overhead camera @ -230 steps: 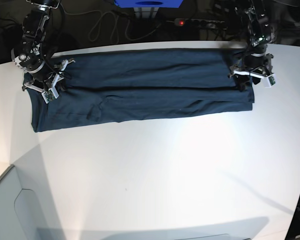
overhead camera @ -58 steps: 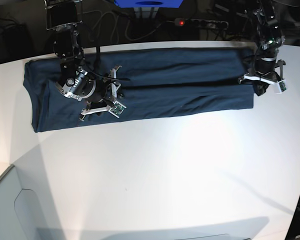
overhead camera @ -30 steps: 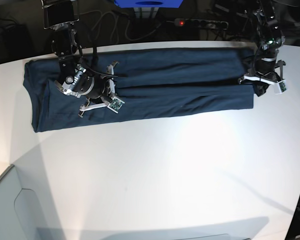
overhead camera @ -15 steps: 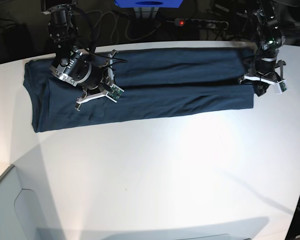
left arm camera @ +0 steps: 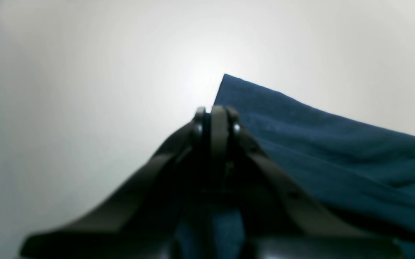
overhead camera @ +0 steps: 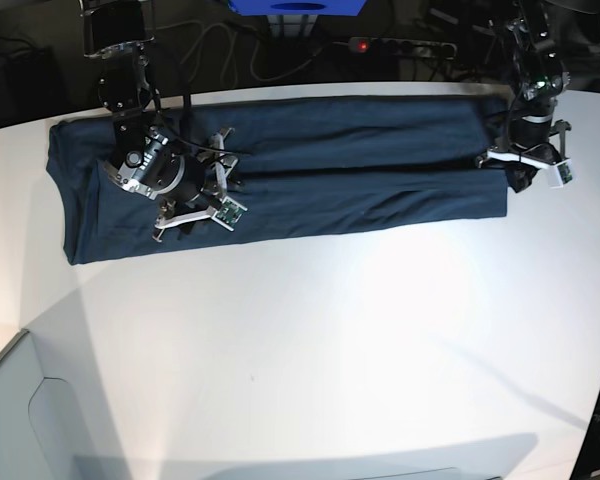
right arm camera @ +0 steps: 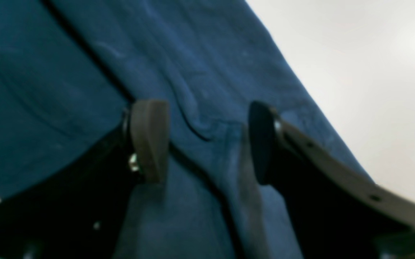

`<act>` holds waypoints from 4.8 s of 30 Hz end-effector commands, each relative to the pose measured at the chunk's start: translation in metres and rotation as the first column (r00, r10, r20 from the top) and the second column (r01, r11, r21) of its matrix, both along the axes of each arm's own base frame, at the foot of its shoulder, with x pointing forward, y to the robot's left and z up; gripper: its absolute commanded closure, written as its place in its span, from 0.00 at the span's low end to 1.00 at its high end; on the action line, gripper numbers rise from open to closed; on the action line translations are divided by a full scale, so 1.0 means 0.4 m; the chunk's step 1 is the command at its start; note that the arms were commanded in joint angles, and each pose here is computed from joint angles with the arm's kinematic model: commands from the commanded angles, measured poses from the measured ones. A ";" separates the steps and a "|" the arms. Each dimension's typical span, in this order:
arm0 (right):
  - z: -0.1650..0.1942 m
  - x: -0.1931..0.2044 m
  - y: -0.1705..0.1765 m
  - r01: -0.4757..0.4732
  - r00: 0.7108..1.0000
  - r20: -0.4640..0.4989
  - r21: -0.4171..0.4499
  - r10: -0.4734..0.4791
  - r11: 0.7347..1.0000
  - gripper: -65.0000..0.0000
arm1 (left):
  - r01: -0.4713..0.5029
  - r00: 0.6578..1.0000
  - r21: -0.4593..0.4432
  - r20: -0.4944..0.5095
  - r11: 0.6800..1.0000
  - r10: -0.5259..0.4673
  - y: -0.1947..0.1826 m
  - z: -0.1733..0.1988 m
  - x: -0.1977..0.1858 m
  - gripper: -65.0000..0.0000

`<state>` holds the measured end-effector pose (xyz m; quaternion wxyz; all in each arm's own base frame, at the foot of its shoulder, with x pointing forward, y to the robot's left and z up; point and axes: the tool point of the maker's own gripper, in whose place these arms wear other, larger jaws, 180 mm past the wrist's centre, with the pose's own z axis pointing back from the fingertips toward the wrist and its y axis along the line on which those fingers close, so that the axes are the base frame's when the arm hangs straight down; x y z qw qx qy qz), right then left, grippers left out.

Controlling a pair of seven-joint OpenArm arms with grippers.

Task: Fold the T-shirt properly

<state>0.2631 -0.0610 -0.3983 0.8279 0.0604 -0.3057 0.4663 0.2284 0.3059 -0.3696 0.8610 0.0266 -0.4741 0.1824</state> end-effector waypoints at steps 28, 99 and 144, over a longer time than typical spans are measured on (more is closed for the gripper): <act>-0.030 0.003 0.000 -0.011 0.999 -0.036 0.015 0.011 1.000 0.63 | -0.007 0.999 0.008 0.044 1.000 0.007 -0.002 0.023 0.014 1.00; 0.117 -0.059 -0.057 0.030 0.990 0.134 0.017 -0.032 0.999 0.46 | -0.006 1.000 0.019 0.002 1.000 0.006 0.005 0.009 -0.030 0.56; 0.072 -0.053 -0.095 0.080 0.993 0.084 0.008 -0.080 0.997 0.46 | 0.018 0.996 -0.051 -0.085 0.999 -0.022 -0.050 -0.092 -0.051 1.00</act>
